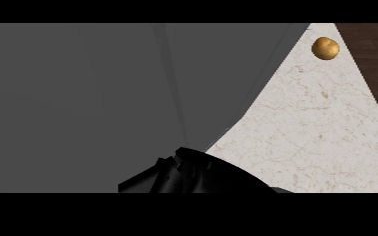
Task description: Pick up the wine, place it into the cabinet and close the cabinet
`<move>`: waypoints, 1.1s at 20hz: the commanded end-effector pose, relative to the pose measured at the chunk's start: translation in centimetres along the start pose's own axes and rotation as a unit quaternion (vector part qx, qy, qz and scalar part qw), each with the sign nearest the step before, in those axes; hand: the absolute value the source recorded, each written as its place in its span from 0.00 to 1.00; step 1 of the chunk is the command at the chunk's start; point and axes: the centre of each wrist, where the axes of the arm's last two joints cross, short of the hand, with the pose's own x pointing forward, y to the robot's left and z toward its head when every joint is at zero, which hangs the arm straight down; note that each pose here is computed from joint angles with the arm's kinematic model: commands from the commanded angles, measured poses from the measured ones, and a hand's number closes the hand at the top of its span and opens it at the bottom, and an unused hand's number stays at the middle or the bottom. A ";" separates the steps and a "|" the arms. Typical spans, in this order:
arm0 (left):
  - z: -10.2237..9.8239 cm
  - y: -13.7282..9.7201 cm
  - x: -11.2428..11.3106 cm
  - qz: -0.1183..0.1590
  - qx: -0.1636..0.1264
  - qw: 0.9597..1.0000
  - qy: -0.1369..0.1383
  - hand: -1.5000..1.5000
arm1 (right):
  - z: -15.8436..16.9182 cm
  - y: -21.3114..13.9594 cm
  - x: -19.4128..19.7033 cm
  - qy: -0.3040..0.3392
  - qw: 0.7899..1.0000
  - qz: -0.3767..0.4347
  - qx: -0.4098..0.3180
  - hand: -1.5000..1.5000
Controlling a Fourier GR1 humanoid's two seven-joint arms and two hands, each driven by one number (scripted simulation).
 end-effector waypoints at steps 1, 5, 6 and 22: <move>1.5 -0.6 -0.2 -0.001 -0.004 1.000 0.003 1.00 | -3.4 0.1 1.3 -0.002 1.000 -0.013 -0.009 1.00; 0.9 0.3 -0.7 -0.002 -0.012 1.000 0.004 1.00 | -5.4 -0.5 0.3 0.007 0.999 -0.028 -0.030 1.00; 0.3 0.7 1.1 -0.008 -0.006 1.000 -0.005 1.00 | -5.2 -2.1 -2.8 -0.005 0.999 -0.030 -0.034 1.00; 1.3 1.5 -0.1 -0.008 -0.005 1.000 0.002 1.00 | -6.9 -10.5 -5.6 0.042 0.989 -0.076 -0.116 1.00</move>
